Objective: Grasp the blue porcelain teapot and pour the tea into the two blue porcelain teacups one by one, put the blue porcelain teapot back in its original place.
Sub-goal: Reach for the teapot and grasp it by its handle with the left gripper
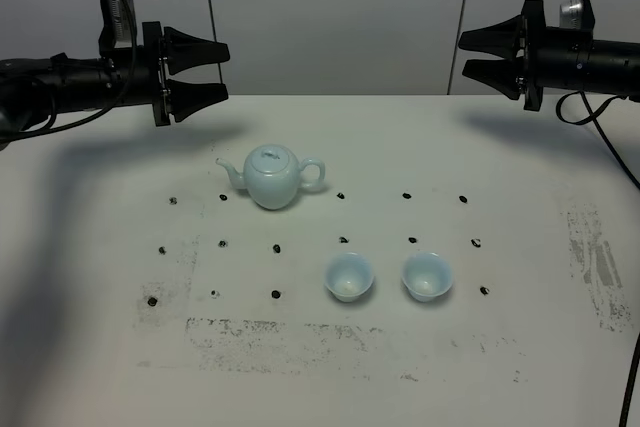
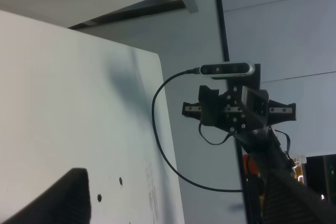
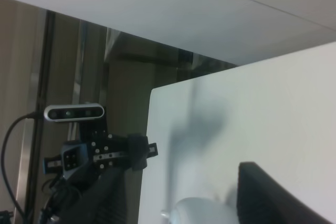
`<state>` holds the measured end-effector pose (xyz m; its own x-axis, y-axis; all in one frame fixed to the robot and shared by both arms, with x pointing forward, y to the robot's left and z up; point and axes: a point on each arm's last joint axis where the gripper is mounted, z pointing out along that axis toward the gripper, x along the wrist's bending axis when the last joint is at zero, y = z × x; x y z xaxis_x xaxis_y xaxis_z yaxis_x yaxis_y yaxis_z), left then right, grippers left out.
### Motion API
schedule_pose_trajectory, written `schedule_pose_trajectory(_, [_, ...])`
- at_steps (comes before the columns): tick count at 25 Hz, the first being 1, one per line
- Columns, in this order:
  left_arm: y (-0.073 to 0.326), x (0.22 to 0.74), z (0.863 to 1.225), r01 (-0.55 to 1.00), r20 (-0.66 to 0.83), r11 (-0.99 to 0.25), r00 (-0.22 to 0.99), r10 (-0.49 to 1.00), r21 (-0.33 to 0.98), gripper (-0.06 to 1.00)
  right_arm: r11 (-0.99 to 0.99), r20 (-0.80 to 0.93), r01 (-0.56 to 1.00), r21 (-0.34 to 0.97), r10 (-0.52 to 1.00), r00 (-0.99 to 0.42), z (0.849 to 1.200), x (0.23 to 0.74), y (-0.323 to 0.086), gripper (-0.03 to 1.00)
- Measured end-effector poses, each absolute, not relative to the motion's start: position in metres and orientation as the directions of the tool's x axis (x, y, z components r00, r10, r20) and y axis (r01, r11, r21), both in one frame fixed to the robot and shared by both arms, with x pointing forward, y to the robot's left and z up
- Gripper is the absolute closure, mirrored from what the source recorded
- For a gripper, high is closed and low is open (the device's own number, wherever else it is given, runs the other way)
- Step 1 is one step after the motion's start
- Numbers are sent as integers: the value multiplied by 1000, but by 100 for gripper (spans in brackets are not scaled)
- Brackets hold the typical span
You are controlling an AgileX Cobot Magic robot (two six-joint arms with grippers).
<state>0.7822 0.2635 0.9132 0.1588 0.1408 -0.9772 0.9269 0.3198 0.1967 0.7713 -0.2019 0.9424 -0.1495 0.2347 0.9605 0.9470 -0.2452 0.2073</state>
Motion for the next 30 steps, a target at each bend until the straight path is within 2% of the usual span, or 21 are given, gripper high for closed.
schedule_pose_trajectory(9, [264, 782, 913, 926, -976, 320, 163, 141, 201, 26, -246, 962, 948, 201, 234, -143, 942, 771, -202, 51])
schedule_pose_trajectory(16, [264, 782, 912, 896, -938, 291, 289, 192, 335, 26, -204, 927, 928, 311, 281, -248, 940, 771, -202, 51])
schedule_pose_trajectory(20, [264, 780, 907, 874, -889, 224, 371, 269, 432, 26, -62, 795, 867, 494, 436, -422, 939, 772, -205, 51])
schedule_pose_trajectory(22, [264, 779, 906, 870, -857, 162, 397, 327, 465, 26, -7, 714, 839, 544, 528, -459, 939, 776, -209, 51])
schedule_pose_trajectory(26, [272, 784, 917, 864, -746, 31, 415, 520, 502, 26, 92, 547, 830, 551, 711, -442, 942, 782, -223, 51])
schedule_pose_trajectory(30, [282, 787, 936, 850, -555, -61, 395, 732, 524, 26, 173, 337, 829, 532, 855, -395, 954, 787, -241, 51])
